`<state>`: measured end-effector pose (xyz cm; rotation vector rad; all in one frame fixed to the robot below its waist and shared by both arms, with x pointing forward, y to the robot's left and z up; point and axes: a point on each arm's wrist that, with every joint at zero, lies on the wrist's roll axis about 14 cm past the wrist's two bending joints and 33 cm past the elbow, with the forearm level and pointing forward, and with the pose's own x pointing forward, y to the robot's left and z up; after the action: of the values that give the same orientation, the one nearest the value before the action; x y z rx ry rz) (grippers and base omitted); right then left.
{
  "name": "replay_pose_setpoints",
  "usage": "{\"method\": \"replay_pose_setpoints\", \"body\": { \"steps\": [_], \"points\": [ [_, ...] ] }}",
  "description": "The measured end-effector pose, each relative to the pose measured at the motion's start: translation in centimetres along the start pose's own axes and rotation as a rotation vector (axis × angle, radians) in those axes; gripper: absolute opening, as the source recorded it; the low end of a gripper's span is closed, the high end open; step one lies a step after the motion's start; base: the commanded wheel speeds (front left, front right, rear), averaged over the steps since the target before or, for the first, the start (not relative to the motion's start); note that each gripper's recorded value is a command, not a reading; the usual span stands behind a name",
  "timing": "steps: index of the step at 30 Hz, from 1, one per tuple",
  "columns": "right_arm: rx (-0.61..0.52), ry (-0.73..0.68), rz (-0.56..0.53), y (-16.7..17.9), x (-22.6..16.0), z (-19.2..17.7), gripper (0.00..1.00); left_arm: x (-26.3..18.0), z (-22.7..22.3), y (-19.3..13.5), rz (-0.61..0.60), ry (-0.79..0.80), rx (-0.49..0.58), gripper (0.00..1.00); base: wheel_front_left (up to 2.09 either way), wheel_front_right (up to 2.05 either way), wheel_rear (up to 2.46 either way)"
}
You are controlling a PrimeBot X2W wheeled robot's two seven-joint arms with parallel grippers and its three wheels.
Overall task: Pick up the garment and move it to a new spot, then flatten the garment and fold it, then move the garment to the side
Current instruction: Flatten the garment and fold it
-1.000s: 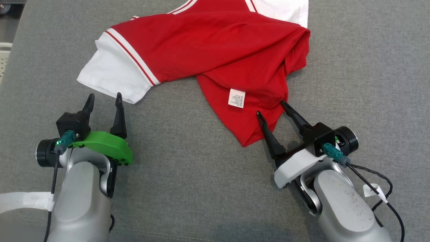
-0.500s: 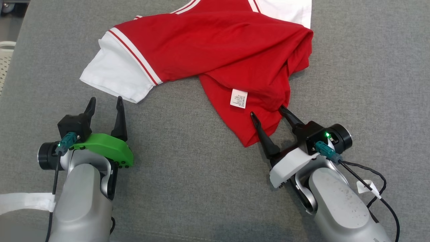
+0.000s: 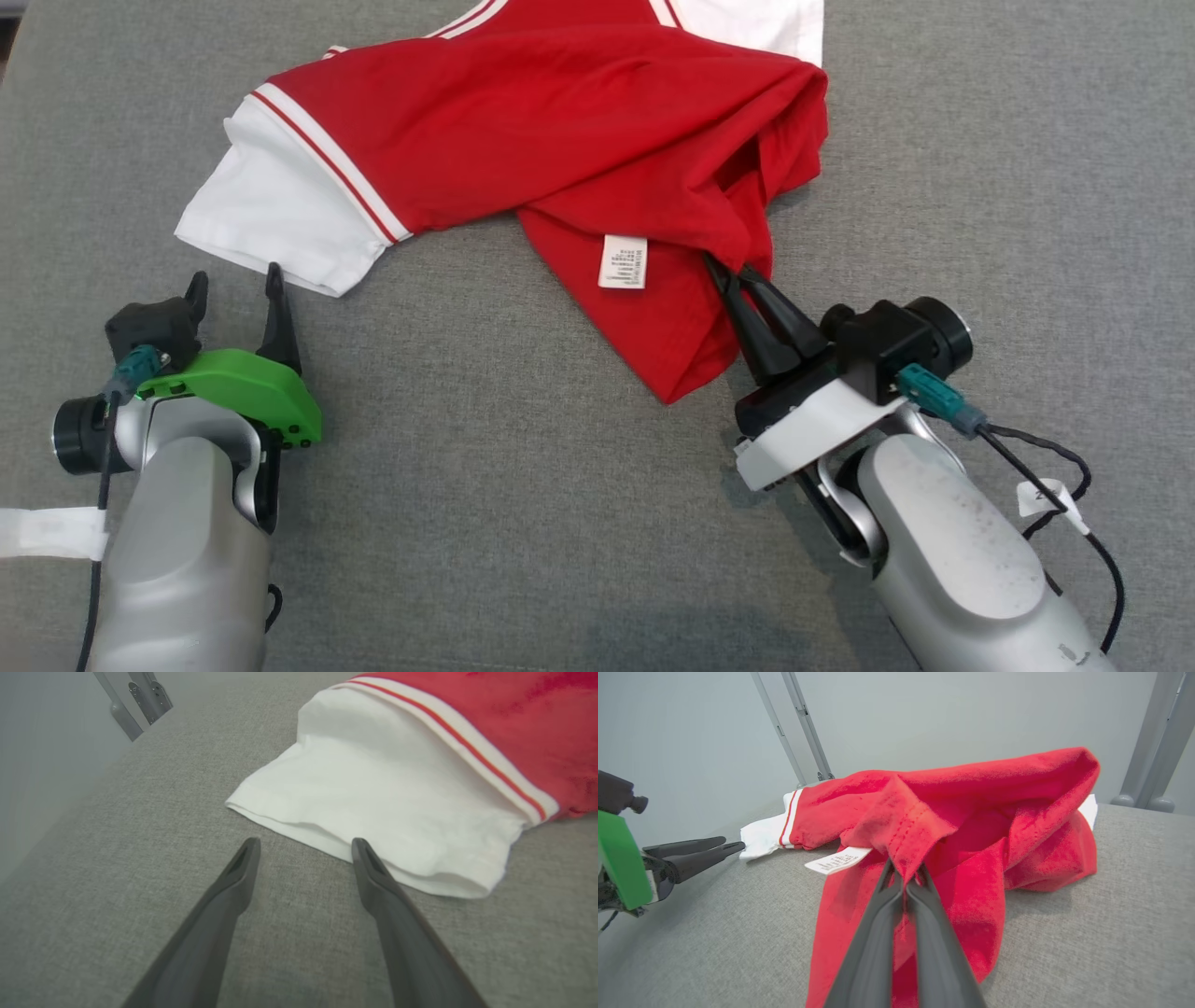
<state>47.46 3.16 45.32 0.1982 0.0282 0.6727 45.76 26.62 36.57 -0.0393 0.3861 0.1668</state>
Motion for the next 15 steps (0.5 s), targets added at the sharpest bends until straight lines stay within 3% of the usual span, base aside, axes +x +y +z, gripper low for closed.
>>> {"method": "replay_pose_setpoints", "body": {
  "steps": [7,15],
  "points": [
    [-0.066,-0.046,-0.111,-5.0,-2.8,2.7,0.00,-0.1,-0.5,0.3,0.035,0.021,-0.098,1.00,0.00,0.00,0.00],
    [-0.122,-0.039,-0.226,-9.5,-5.8,3.8,0.00,0.7,0.5,0.6,0.047,0.010,-0.117,1.00,0.00,0.00,0.00]
  ]
}}
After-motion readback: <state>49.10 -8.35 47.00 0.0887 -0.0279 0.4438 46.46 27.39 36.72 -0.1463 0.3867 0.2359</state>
